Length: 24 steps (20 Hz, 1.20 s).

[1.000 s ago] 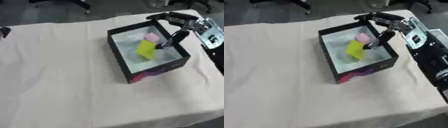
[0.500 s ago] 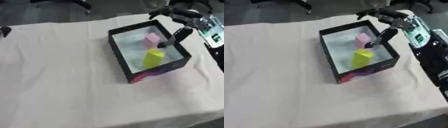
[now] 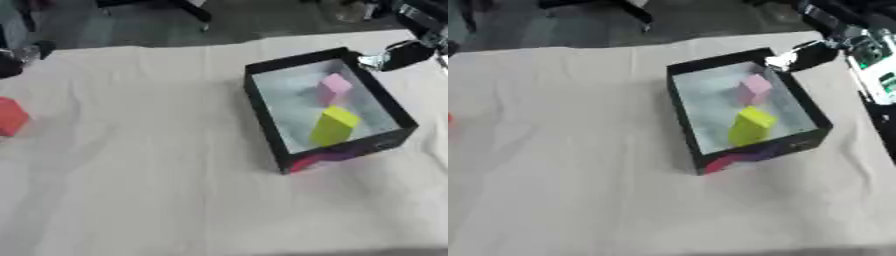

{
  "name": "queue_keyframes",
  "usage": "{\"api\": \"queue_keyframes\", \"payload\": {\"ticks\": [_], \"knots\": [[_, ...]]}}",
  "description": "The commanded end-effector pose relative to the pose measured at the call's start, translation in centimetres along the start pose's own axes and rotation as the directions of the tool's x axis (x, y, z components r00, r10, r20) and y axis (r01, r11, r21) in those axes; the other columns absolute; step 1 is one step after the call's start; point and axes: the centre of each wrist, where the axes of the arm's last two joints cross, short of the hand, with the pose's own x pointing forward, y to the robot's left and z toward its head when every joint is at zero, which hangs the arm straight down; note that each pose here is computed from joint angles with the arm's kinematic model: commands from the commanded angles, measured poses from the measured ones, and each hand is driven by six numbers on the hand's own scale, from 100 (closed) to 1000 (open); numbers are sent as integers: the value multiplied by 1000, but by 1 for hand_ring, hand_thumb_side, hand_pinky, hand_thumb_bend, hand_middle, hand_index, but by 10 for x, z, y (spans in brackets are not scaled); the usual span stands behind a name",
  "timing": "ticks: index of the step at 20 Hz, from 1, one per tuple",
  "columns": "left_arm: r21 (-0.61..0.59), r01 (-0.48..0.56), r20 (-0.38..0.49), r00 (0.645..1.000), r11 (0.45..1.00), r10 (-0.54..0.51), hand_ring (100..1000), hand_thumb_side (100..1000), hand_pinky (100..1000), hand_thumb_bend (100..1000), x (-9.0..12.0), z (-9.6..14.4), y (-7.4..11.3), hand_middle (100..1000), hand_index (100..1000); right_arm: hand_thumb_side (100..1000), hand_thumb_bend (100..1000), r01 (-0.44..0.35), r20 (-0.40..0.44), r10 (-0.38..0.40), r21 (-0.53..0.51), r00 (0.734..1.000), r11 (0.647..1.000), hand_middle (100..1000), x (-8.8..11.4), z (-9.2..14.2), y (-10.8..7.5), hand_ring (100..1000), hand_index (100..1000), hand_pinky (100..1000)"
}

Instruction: Pick up the objects with one hand, pass them to the other hand, and then place them into the box on the other side of the table.

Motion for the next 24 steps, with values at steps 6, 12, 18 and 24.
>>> {"api": "queue_keyframes", "payload": {"ticks": [6,12,18,24], "knots": [[-153,7,-35,999,988,-13,807,374,868,811,-24,-33,20,751,881,219,542,50,35,-45,-159,998,986,777,38,-2,-30,1000,1000,1000],[-265,-30,-163,987,964,-14,830,290,883,869,-56,-51,30,771,874,219,548,120,30,-116,-197,993,973,773,58,0,-44,1000,1000,1000],[-325,-42,-251,967,945,-44,843,285,894,857,-88,-62,40,784,863,304,558,163,9,-166,-244,986,956,797,67,11,-67,1000,1000,1000],[-417,-43,-328,938,908,-106,859,305,901,902,-119,-66,38,795,872,298,560,217,-16,-228,-255,973,942,779,63,20,-86,1000,1000,1000]]}}
